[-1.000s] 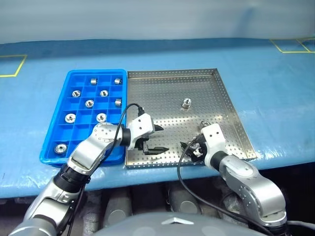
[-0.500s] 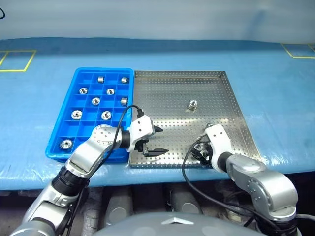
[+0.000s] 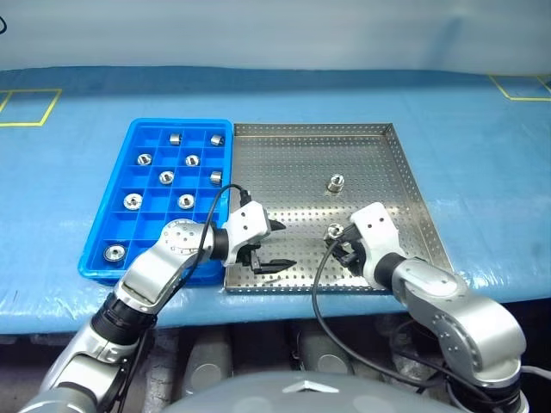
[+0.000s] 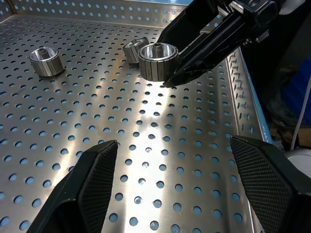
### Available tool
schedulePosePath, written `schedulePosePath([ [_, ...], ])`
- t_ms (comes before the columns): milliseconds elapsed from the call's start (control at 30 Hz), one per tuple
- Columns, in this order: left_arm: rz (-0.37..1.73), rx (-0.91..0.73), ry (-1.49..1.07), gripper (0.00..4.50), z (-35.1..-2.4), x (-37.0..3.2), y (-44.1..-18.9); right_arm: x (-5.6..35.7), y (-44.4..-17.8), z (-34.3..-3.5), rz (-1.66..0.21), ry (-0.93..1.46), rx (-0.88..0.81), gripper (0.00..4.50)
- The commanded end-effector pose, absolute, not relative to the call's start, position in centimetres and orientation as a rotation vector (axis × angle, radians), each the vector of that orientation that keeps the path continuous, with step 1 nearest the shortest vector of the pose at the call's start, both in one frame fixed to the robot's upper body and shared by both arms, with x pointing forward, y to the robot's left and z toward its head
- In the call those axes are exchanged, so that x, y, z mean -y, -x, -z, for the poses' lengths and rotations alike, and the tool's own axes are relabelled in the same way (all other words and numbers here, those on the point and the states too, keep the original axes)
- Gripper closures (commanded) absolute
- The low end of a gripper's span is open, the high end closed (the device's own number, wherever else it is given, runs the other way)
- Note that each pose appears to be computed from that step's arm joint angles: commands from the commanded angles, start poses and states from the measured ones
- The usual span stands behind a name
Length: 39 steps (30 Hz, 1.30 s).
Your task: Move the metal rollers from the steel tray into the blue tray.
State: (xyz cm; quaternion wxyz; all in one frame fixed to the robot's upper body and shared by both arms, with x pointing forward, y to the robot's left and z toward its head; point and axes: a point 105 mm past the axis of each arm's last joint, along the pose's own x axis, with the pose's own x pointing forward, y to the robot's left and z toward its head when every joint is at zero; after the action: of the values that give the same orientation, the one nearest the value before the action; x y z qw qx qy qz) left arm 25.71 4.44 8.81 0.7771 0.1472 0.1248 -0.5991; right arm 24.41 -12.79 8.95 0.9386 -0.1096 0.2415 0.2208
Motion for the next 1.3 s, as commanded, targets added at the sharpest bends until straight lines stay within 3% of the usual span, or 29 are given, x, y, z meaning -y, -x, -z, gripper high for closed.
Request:
schedulePosePath([
  [33, 1.253, -0.17, -0.32, 0.44, -11.3, -4.7, -25.7, 12.4, -26.6, -10.5, -0.411, 0.269, -0.34, 2.85],
  [167, 1.096, -0.118, -0.316, 0.44, -12.8, -6.7, -26.5, 10.9, -28.5, -10.6, -0.425, 0.292, -0.272, 2.85],
  [333, 0.758, -0.063, -0.332, 0.44, -15.2, -12.3, -27.8, 7.3, -30.3, -11.5, -0.523, 0.266, -0.208, 2.85],
  [700, 0.44, -0.074, -0.312, 0.44, -16.2, -17.8, -25.3, -0.6, -31.3, -13.3, -0.837, 0.27, -0.115, 2.85],
  [967, 0.272, -0.081, -0.288, 0.44, -16.3, -20.2, -23.2, -5.1, -30.5, -12.2, -1.006, 0.285, -0.112, 2.85],
  [1300, 0.232, -0.097, -0.254, 0.44, -15.7, -20.5, -22.1, -9.2, -29.8, -12.0, -1.142, 0.29, -0.082, 2.85],
])
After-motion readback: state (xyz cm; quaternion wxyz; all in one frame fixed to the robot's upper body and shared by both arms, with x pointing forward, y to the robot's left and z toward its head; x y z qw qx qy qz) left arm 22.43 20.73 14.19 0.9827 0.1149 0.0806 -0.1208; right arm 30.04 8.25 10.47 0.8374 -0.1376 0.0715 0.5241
